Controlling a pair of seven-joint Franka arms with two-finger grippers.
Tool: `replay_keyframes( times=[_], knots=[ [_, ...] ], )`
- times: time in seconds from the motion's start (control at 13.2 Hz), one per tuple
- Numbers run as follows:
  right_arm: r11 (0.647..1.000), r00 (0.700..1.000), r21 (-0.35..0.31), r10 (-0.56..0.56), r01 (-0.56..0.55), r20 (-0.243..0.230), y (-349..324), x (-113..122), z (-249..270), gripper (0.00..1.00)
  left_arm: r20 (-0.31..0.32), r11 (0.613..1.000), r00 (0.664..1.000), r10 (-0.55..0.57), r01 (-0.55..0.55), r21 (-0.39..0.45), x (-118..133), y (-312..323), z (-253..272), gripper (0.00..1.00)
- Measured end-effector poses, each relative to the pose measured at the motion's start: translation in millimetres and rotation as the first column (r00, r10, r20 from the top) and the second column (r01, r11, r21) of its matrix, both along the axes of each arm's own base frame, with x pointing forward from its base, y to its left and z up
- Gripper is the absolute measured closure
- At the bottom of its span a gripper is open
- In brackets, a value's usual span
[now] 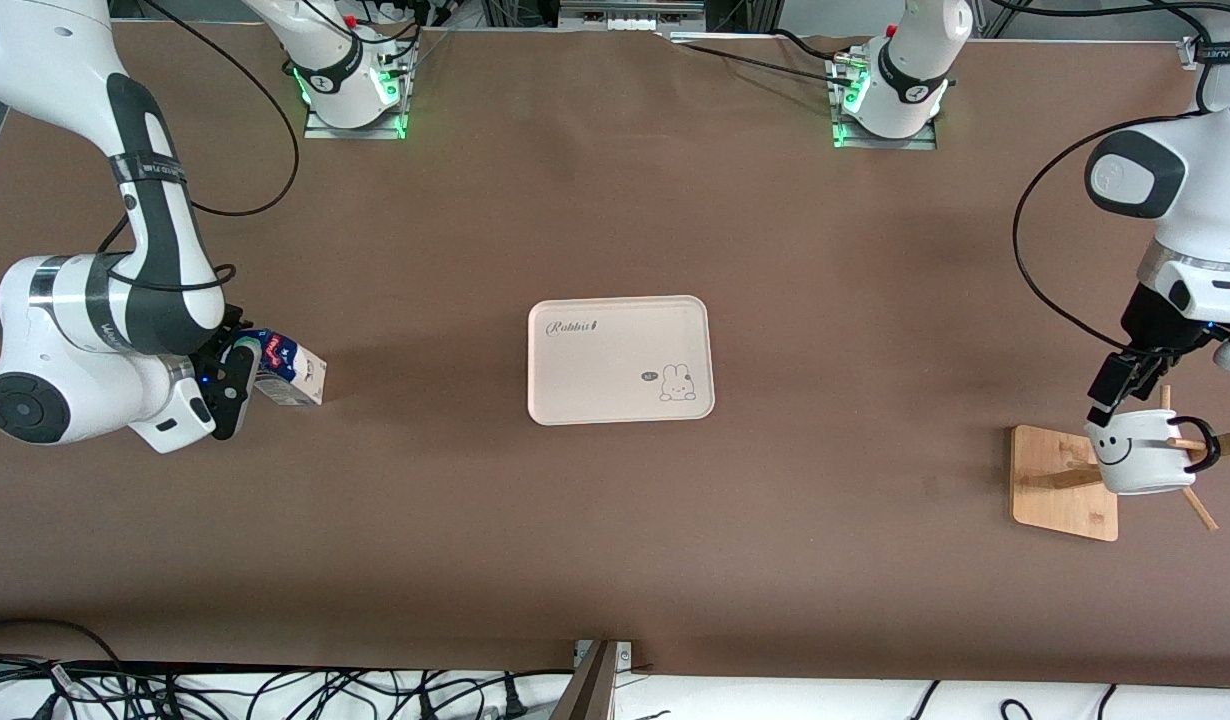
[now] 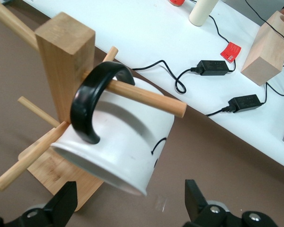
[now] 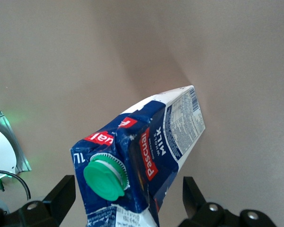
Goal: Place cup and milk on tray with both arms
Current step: 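Grasp the milk carton with the right gripper while the left gripper grips the mug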
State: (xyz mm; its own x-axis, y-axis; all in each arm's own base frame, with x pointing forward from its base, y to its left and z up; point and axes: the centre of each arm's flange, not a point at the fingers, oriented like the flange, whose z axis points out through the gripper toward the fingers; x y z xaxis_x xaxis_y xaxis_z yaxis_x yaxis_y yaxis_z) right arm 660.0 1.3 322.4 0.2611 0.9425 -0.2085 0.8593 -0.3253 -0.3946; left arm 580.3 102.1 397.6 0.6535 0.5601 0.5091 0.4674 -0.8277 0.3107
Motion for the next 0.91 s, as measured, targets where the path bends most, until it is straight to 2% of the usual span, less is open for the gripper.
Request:
replay_keyframes(
  times=[0.15, 0.3, 0.38, 0.45, 0.83, 0.91],
  knots=[
    [1.0, 1.0, 0.005, 0.004, -0.004, -0.007, 1, -1, -1, 0.0, 0.01, 1.0, 1.0, 0.017, -0.017, -0.023, 8, 0, 0, 0.0],
    [0.999, 0.999, 0.031, -0.005, 0.006, -0.033, 5, -7, -10, 0.0, 0.013, 0.999, 0.999, 0.029, -0.028, -0.036, 11, 1, -1, 0.0],
    [0.999, 0.999, 0.039, -0.008, 0.009, -0.046, 6, -10, -15, 0.0, 0.015, 0.998, 0.999, 0.037, -0.036, -0.044, 12, 2, 0, 0.06],
    [0.999, 0.998, 0.042, -0.008, 0.01, -0.055, 7, -12, -20, 0.0, 0.017, 0.998, 0.999, 0.043, -0.042, -0.05, 12, 2, 0, 0.06],
    [0.999, 0.998, 0.042, -0.008, 0.011, -0.063, 5, -15, -26, 0.0, 0.017, 0.995, 0.998, 0.065, -0.064, -0.075, 13, 4, -2, 0.62],
    [0.999, 0.998, 0.043, -0.01, 0.013, -0.062, 2, -15, -26, 0.0, 0.019, 0.994, 0.997, 0.069, -0.067, -0.083, 14, 2, -2, 0.68]
  ],
)
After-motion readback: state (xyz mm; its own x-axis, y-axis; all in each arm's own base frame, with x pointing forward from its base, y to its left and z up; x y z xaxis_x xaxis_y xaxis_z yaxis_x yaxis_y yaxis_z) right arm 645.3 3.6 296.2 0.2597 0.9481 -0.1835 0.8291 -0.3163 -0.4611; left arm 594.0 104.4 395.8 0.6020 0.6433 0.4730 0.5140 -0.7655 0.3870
